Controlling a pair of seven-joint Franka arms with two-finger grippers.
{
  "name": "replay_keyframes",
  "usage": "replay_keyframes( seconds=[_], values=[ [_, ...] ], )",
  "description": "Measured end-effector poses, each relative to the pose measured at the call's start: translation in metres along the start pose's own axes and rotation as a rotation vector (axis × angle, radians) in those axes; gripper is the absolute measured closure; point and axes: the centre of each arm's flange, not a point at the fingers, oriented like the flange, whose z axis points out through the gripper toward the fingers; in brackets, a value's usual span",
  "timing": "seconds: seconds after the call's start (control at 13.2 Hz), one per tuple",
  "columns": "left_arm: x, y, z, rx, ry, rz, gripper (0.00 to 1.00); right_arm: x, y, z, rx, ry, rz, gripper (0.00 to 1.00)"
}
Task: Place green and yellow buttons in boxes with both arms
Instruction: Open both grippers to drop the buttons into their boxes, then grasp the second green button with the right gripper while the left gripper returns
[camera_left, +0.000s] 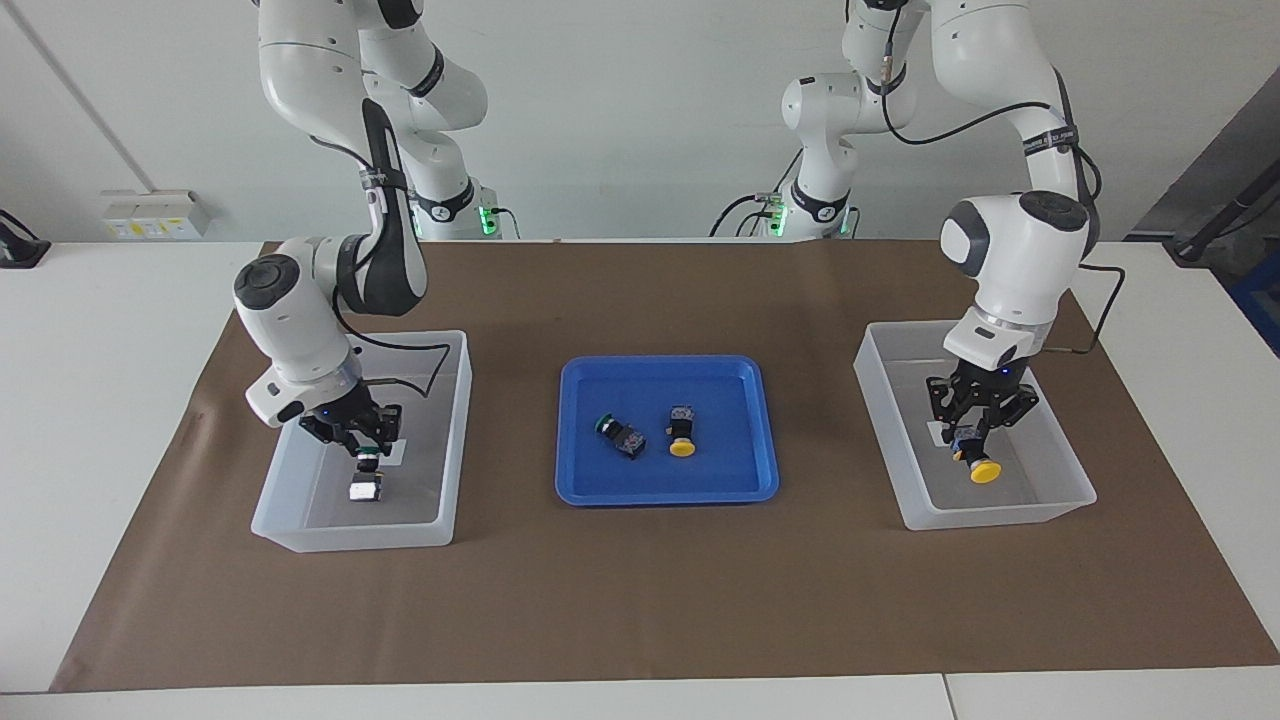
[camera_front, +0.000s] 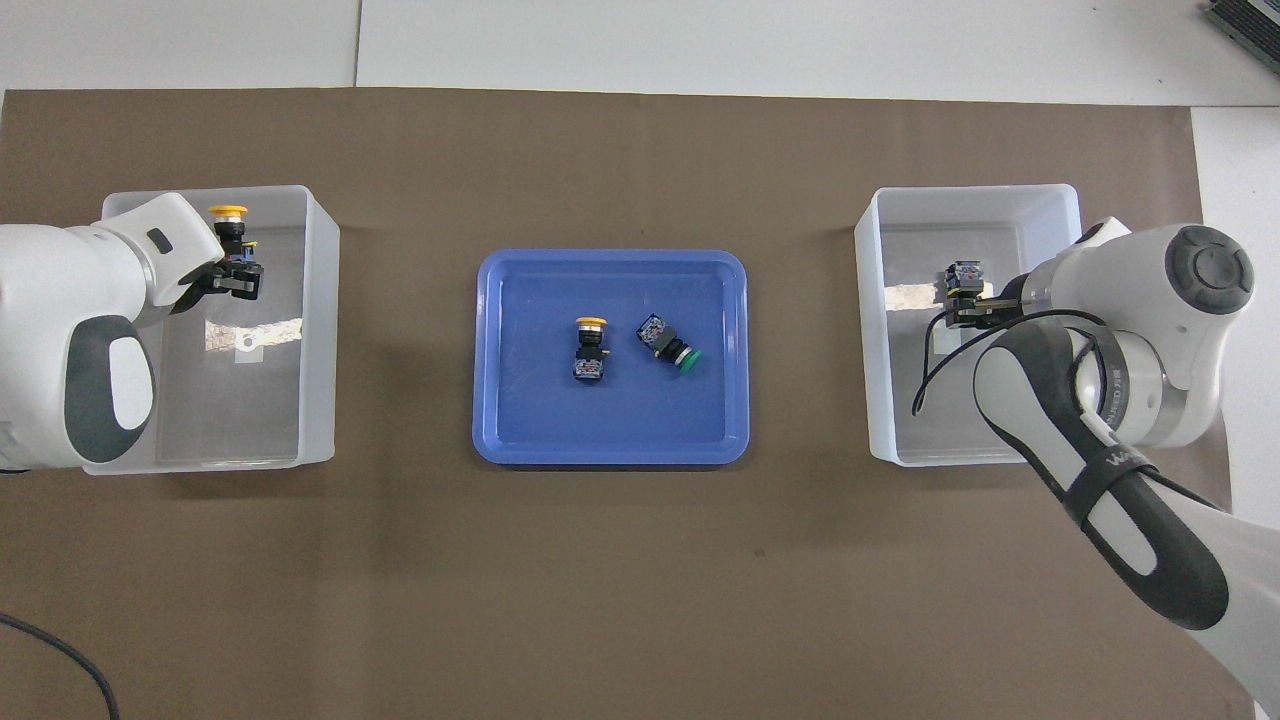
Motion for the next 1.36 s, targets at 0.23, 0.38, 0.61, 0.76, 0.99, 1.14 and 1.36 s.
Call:
replay_keyframes(
  seconds=[0.23, 0.38, 0.61, 0.76, 0.99, 1.14, 1.36],
  values=[
    [-0.005, -0.005, 0.025, 0.001, -0.010, 0.031, 0.59, 0.007, -0.006, -0.020, 0.004, 0.027, -0.012, 0.02],
    [-0.011, -0.012, 0.041, 0.004, -0.016, 0.057, 0.59, 0.009, -0.024, -0.054, 0.015, 0.028, -0.041, 0.00],
    [-0.015, -0.014, 0.064, 0.007, -0.012, 0.058, 0.59, 0.003, -0.070, -0.110, 0.031, 0.067, -0.121, 0.00],
    [-0.017, -0.014, 0.068, 0.005, -0.017, 0.056, 0.59, -0.005, -0.107, -0.132, 0.041, 0.089, -0.239, 0.00],
    [-0.016, -0.014, 0.067, 0.007, -0.012, 0.042, 0.41, -0.024, -0.188, -0.131, 0.064, 0.088, -0.420, 0.00],
    [-0.013, -0.014, 0.065, 0.010, -0.001, 0.001, 0.18, -0.038, -0.243, -0.116, 0.097, 0.103, -0.553, 0.00],
    [-0.002, -0.017, 0.048, 0.020, 0.037, -0.020, 0.00, -0.047, -0.299, -0.078, 0.118, 0.169, -0.720, 0.00]
  ],
)
